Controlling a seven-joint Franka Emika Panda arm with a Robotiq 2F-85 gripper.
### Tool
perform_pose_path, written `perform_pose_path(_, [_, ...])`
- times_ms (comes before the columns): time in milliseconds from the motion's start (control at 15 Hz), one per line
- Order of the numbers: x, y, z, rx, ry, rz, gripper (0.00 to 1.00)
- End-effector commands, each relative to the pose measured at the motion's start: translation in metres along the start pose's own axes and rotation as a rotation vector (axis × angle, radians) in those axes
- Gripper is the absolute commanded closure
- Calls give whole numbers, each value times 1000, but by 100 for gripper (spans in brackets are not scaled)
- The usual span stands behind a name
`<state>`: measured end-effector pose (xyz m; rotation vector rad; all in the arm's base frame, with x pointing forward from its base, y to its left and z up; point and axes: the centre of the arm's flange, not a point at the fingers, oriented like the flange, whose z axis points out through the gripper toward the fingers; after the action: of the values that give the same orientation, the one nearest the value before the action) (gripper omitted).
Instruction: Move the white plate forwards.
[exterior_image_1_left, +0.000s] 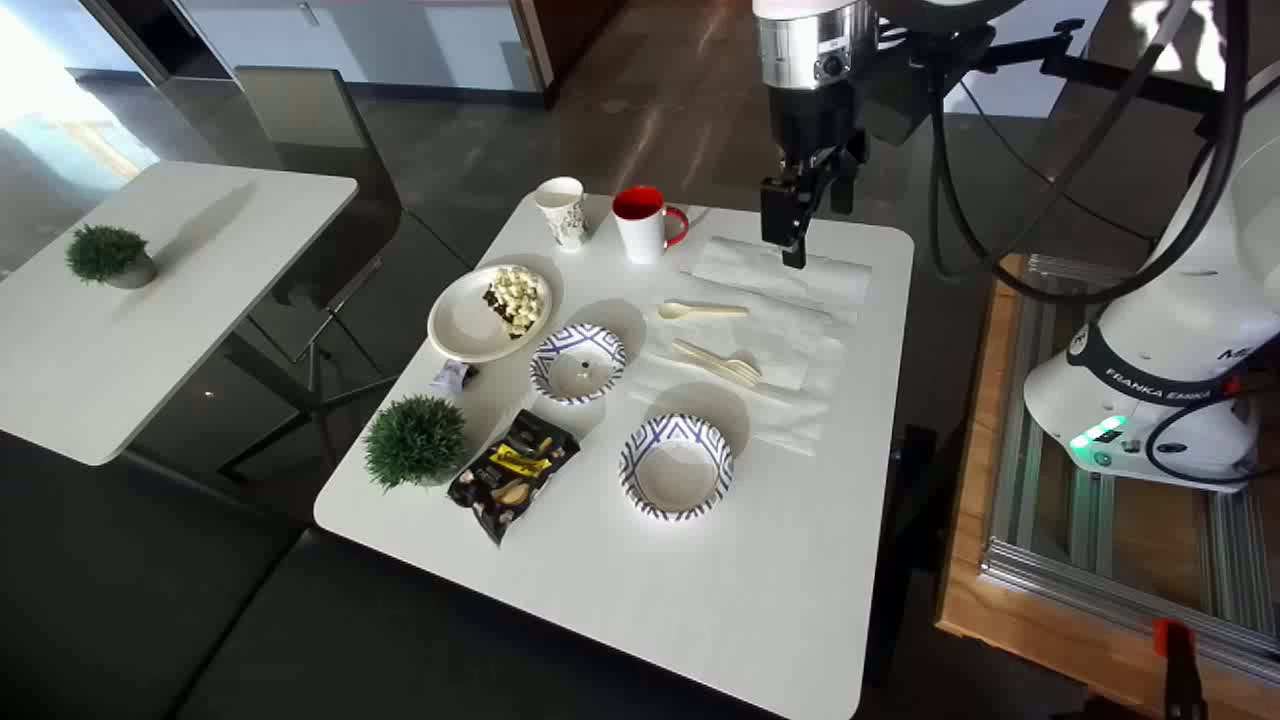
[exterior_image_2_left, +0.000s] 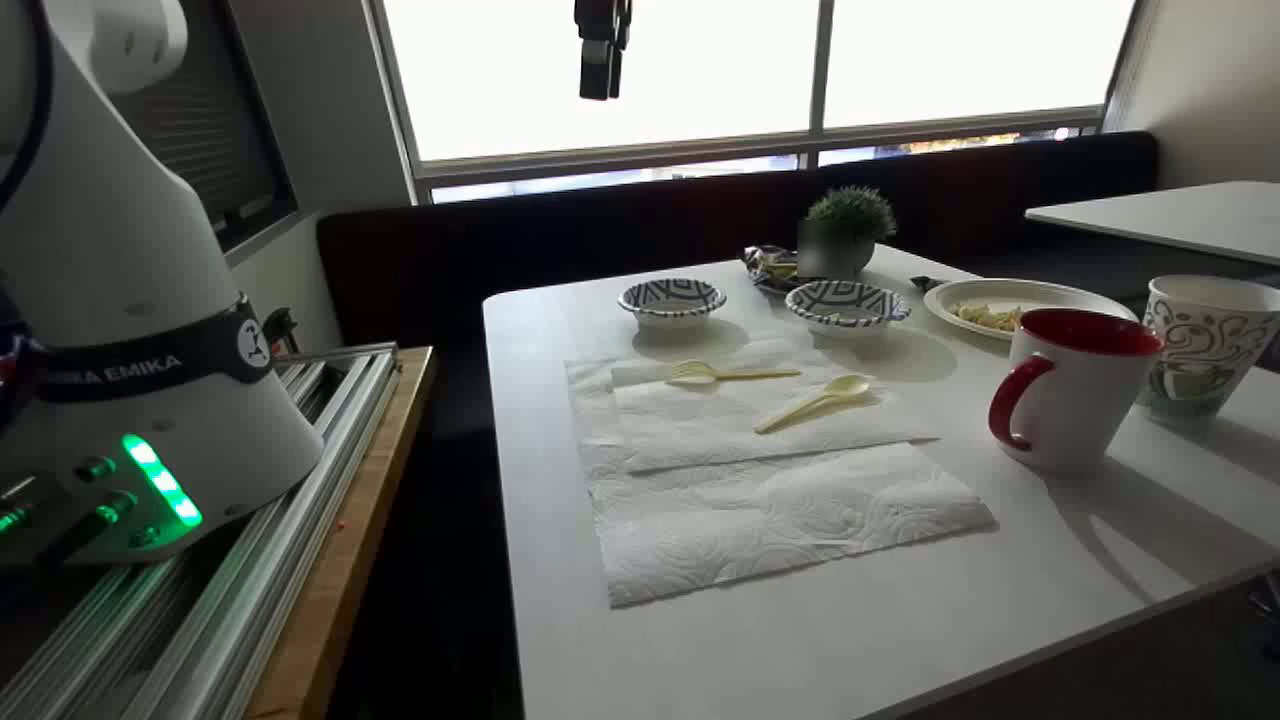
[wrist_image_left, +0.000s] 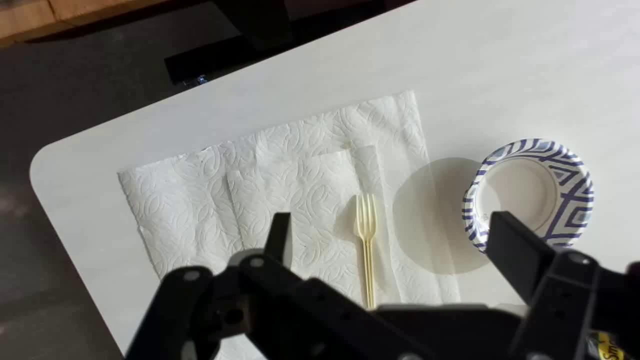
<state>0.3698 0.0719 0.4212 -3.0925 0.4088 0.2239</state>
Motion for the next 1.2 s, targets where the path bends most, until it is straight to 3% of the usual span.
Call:
perform_pose_path(0, [0,0,0,0,0,0,0])
perform_pose_path(533, [0,0,0,0,0,0,0])
perform_pose_path(733, [37,-17,3,-27,43,-19,0])
perform_pose_path(1133, [111,-78,-12,-109,95,-195,0])
